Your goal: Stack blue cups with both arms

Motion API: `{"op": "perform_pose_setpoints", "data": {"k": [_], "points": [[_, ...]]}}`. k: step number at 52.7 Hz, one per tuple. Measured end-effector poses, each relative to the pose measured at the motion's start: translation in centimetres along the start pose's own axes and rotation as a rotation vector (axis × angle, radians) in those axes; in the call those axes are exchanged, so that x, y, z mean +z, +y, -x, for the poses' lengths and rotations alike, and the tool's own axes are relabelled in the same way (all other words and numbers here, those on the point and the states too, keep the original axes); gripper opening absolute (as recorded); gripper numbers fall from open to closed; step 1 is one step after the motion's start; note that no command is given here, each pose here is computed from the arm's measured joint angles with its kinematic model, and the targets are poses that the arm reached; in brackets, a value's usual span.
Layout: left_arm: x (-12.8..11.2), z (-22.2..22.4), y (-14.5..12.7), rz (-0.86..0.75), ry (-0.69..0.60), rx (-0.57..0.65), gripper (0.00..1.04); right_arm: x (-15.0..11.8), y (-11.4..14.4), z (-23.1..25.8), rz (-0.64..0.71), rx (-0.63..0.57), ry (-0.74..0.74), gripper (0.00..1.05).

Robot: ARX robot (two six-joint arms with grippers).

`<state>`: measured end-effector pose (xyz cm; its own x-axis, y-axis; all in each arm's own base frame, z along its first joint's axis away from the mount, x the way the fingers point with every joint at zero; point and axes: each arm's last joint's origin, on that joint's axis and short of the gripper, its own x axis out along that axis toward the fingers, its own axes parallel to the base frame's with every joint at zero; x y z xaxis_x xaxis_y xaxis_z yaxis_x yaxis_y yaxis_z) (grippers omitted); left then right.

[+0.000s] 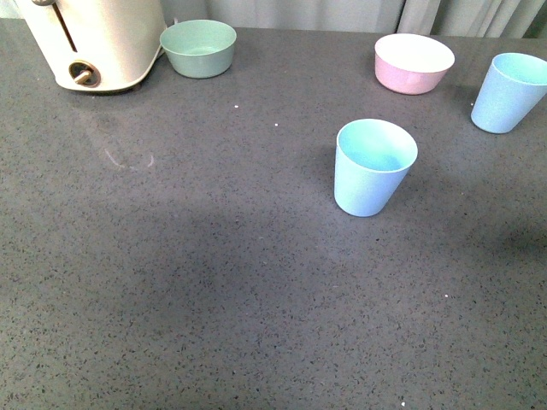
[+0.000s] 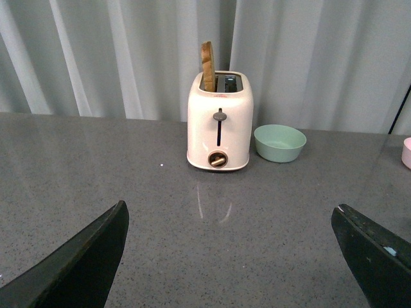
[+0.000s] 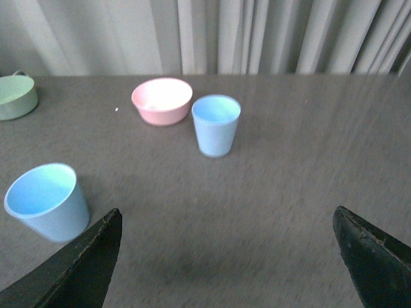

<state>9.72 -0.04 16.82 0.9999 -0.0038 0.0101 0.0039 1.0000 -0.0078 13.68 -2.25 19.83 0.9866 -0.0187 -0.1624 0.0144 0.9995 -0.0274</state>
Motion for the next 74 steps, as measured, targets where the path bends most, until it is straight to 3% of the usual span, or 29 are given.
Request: {"op": "perform_pose_setpoints", "data": {"k": [7,19,31,66,74], "points": [[0.0,0.0,0.0,0.0,0.0,0.0,0.96,3.0,-1.5,-5.6,0.153,0.07,0.068,0.96],[0.0,0.0,0.0,0.0,0.0,0.0,0.96,3.0,-3.2,-16.9,0.269,0.226,0.336,0.96],[0.0,0.0,0.0,0.0,0.0,0.0,0.96,3.3,-2.8,-26.2,0.379,0.36,0.51,0.96],[0.0,0.0,0.0,0.0,0.0,0.0,0.96,1.0,-0.3,-33.3,0.474,0.434,0.635,0.96],[0.0,0.0,0.0,0.0,0.0,0.0,0.96,0.4,-0.2,-33.7,0.475,0.436,0.659,0.81]]}}
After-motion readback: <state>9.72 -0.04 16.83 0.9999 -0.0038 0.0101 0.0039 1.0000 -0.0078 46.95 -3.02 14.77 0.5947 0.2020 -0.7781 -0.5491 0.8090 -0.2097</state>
